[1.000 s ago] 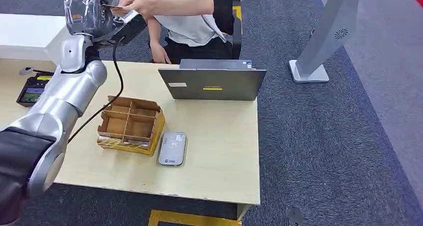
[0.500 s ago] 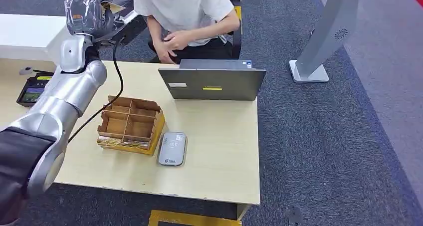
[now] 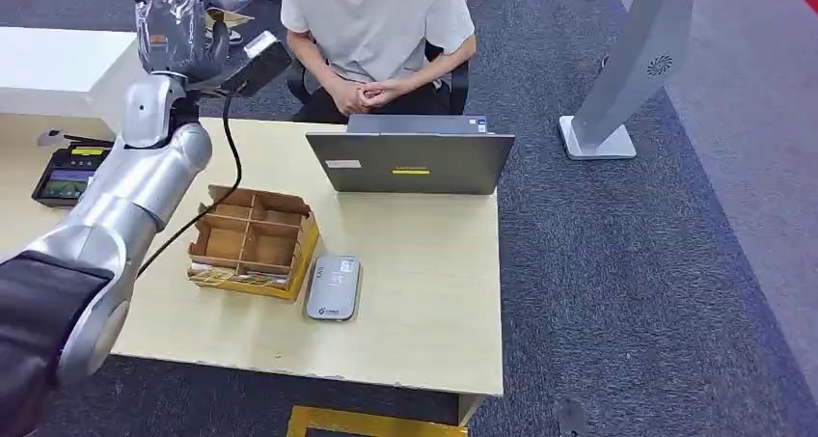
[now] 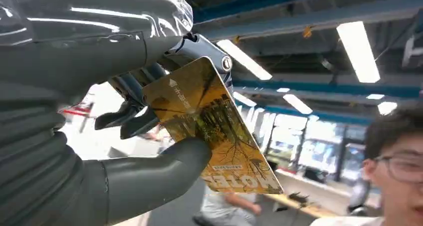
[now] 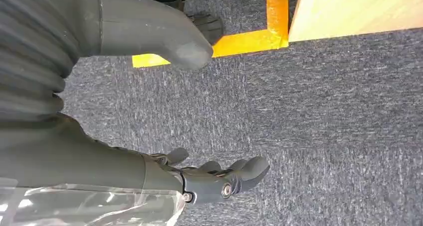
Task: Pass the card to the sensor for recognition and then transmit it.
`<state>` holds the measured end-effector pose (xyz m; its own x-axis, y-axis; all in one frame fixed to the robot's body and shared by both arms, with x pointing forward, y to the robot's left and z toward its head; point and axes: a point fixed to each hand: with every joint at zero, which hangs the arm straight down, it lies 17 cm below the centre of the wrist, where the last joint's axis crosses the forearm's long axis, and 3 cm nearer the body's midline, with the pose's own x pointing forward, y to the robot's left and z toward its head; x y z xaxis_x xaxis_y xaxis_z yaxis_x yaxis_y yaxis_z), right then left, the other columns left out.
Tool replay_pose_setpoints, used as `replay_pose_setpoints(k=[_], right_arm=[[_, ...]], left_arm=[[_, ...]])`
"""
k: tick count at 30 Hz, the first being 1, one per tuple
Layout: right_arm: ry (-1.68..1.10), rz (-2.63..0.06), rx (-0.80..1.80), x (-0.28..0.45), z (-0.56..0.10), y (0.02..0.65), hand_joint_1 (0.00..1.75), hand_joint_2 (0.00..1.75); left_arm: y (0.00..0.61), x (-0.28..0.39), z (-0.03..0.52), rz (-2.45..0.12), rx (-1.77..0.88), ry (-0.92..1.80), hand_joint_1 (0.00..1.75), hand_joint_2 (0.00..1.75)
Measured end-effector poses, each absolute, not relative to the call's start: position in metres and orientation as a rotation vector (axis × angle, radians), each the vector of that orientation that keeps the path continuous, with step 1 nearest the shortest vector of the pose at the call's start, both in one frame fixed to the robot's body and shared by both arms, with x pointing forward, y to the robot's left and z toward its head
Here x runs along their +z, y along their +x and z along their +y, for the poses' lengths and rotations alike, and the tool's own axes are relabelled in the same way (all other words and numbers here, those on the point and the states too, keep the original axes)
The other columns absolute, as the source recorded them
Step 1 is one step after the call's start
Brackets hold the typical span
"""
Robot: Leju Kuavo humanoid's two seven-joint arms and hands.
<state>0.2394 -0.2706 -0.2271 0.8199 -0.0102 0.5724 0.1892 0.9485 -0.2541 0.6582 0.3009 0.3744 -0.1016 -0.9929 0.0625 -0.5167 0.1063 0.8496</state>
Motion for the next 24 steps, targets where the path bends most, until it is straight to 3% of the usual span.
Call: replay_pose_setpoints(k=[10, 24], right_arm=[[-0.333, -0.581, -0.191, -0.236, -0.282, 0.207, 0.00, 1.75], [-0.357, -0.564, -0.229, -0.240, -0.293, 0.191, 0.00, 1.75]], left_arm=[[0.573, 0.274, 0.195, -1.896, -1.038, 1.231, 1.75, 1.75], [0.514, 0.234, 0.150, -1.920, -1.165, 1.064, 1.75, 1.75]])
